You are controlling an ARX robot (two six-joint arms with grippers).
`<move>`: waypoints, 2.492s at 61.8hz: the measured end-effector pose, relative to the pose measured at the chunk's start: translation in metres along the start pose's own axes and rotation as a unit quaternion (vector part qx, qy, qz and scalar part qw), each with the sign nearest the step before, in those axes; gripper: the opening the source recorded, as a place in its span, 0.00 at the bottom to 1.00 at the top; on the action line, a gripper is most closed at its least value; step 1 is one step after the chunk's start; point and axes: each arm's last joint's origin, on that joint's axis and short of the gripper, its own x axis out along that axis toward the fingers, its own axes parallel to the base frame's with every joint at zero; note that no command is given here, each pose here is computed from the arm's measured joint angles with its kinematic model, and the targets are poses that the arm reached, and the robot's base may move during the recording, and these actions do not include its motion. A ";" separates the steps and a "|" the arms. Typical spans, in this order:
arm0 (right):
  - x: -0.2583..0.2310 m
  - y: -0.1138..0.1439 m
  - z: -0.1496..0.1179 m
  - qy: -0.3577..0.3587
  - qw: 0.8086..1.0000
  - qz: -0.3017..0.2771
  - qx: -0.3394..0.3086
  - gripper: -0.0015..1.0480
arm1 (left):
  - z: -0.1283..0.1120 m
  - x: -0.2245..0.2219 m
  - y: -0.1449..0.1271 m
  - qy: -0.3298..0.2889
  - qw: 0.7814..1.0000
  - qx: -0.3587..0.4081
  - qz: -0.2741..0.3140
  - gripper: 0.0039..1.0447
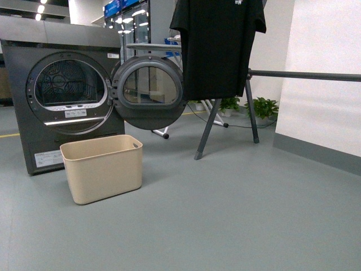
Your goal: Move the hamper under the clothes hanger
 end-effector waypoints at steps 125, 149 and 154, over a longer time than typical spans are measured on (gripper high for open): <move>0.000 0.000 0.000 0.001 1.000 -0.002 0.000 0.92 | 0.000 0.000 0.000 0.000 1.000 0.000 0.000 0.94; 0.000 0.000 0.000 0.001 1.000 0.000 0.000 0.92 | 0.000 0.000 0.000 0.000 1.000 0.000 -0.001 0.94; 0.000 0.000 0.000 0.001 1.000 0.002 0.000 0.92 | 0.000 0.000 0.000 0.000 1.000 0.000 0.000 0.94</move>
